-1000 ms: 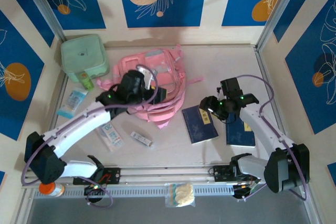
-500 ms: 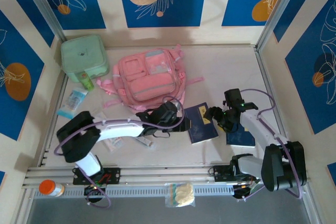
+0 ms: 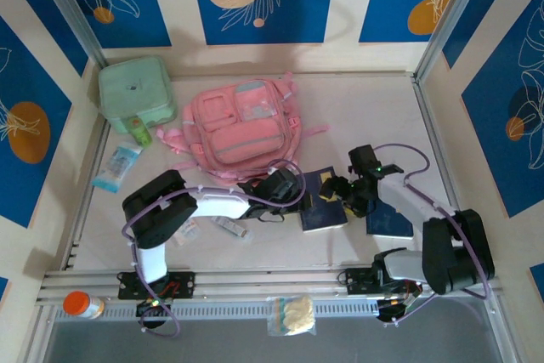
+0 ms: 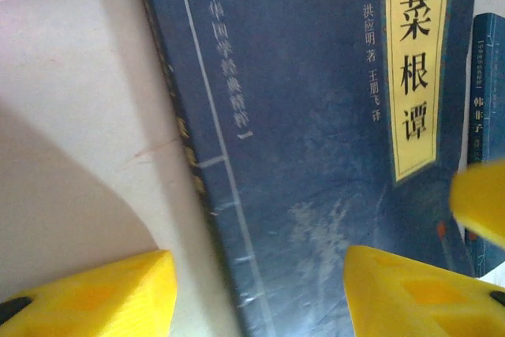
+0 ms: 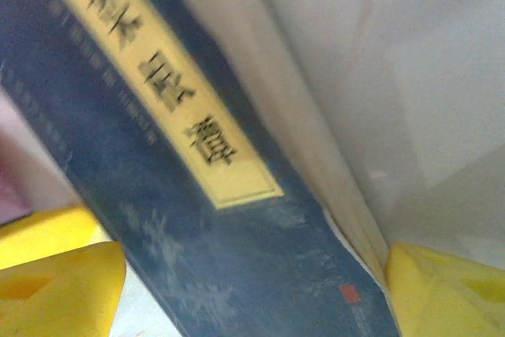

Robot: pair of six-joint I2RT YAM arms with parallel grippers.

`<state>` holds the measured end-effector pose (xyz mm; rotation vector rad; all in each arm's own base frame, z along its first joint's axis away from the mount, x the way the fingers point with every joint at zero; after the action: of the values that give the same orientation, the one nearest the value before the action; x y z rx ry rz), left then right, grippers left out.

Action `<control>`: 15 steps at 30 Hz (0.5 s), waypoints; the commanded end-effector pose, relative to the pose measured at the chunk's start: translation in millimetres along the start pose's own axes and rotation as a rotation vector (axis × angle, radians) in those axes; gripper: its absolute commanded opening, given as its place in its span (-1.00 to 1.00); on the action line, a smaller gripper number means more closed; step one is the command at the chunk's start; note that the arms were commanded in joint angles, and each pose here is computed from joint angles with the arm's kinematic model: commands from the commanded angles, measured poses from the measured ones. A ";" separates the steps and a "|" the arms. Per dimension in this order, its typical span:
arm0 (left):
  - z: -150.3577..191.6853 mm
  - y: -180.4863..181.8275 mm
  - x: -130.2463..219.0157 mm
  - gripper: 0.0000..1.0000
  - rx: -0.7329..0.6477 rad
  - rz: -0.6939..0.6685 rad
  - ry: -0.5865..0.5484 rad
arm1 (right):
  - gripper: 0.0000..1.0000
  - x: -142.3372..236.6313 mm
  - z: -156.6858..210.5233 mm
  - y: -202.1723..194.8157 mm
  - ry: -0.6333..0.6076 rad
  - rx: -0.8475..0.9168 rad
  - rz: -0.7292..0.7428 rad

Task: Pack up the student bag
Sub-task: Pick up the book from the center of the table.

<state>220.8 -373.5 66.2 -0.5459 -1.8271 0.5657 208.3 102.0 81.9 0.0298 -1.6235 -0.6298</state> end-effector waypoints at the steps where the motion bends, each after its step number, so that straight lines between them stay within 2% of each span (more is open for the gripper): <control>1: -11.3 14.8 -9.4 0.12 0.013 -0.049 -0.041 | 0.72 6.9 18.3 7.0 0.045 -0.039 -0.069; 6: -11.9 22.5 -8.3 0.02 0.003 -0.071 -0.029 | 0.73 6.2 2.3 -4.0 0.041 -0.078 -0.103; 10: -9.6 13.7 -13.2 -0.06 -0.003 -0.028 -0.007 | 0.73 -1.8 -8.5 -1.3 0.070 -0.047 -0.082; 15: -6.8 13.1 -21.0 -0.11 0.001 -0.016 0.016 | 0.72 -13.1 -7.4 4.6 0.096 -0.037 -0.100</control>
<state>224.2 -369.5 61.1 -0.5292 -1.7981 0.5678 211.3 95.5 65.7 0.0231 -1.5172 -0.7122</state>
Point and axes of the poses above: each hand's point on the last joint's axis, 136 mm out from that joint toward the fingers, its own x axis back along the fingers, its own y axis along the line the jaws close on, z = x × y, the point moved 4 cm from there along x, back along the fingers, and after that the axes turned 1 degree about x, right-handed, at the moved point
